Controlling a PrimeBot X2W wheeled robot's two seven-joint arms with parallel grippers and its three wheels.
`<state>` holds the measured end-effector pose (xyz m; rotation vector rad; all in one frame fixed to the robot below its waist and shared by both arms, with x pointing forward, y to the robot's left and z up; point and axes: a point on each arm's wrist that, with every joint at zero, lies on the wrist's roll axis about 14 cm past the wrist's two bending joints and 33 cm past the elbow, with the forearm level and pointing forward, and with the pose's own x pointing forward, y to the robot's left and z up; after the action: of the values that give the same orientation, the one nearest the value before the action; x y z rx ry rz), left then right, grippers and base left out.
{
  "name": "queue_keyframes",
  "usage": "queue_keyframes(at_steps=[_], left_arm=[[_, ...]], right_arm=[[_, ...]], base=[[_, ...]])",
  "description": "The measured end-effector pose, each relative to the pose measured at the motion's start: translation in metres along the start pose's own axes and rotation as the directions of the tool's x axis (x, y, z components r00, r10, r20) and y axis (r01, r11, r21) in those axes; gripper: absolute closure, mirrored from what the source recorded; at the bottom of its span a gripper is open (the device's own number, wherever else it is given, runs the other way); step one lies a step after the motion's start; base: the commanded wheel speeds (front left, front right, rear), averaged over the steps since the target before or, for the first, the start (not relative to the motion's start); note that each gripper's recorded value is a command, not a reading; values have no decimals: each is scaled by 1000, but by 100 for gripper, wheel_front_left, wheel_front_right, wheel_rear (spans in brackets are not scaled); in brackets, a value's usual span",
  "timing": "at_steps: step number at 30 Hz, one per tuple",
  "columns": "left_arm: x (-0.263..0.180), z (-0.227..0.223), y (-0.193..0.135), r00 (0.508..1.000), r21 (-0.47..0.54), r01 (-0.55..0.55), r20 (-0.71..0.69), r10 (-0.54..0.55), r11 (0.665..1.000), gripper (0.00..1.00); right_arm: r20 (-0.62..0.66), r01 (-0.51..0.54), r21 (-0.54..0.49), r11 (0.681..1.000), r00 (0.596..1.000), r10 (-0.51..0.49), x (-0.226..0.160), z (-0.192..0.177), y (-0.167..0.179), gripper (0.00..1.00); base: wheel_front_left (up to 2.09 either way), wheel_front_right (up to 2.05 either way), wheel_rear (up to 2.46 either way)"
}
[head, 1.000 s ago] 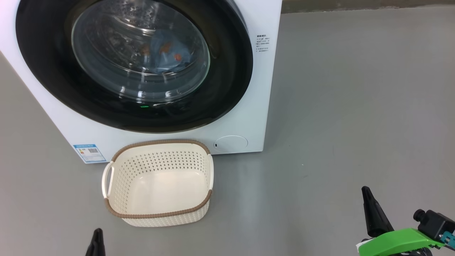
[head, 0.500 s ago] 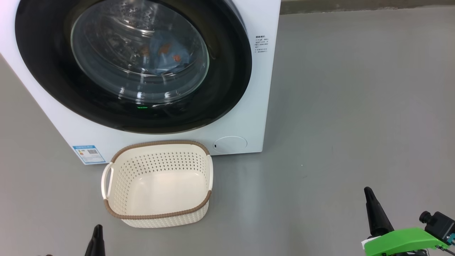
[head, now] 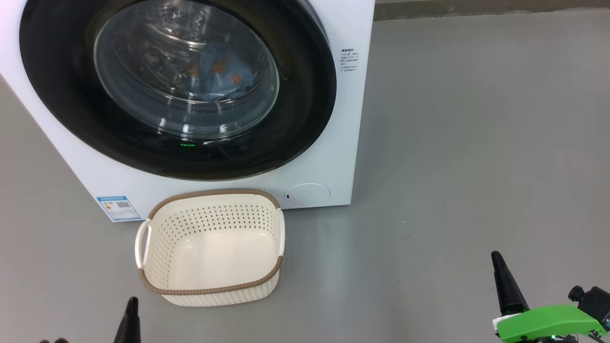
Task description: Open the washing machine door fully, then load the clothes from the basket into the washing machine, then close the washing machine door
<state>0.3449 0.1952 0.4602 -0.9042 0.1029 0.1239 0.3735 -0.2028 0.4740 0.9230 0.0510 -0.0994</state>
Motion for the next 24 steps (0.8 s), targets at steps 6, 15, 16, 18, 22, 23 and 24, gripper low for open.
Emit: queue_keyframes(at_steps=[6, 15, 16, 18, 22, 23, 24], left_arm=[[4, 1, -3, 1000, -66, 7, -4, -8, 998, 100], [9, 2, -7, 1000, -179, 17, -13, -20, 984, 100], [9, 1, -7, 1000, -188, 16, -14, -19, 982, 100], [9, 0, -6, 1000, -213, 12, -20, -17, 977, 100], [11, 1, -8, 1000, -253, 17, -20, -23, 967, 100], [12, 2, -9, 1000, -266, 21, -17, -26, 964, 100], [13, 2, -10, 999, -278, 22, -20, -29, 960, 100]], right_arm=[[-2, 3, 63, 998, 1000, -3, 0, 1, 0, 100], [-13, 9, 172, 985, 1000, -7, 0, 1, -1, 100], [-12, 9, 181, 983, 1000, -7, 0, 1, -1, 100], [-16, 9, 195, 981, 1000, -6, 0, 0, -1, 100], [-16, 8, 244, 970, 1000, -4, 0, 1, -1, 100], [-15, 9, 251, 968, 1000, -5, 0, 2, -1, 100], [-17, 9, 256, 967, 1000, -4, 0, 1, -1, 100]], base=[[0, 0, 0], [0, 0, 0], [0, 0, 0], [0, 0, 0], [0, 0, 0], [0, 0, 0], [0, 0, 0]])
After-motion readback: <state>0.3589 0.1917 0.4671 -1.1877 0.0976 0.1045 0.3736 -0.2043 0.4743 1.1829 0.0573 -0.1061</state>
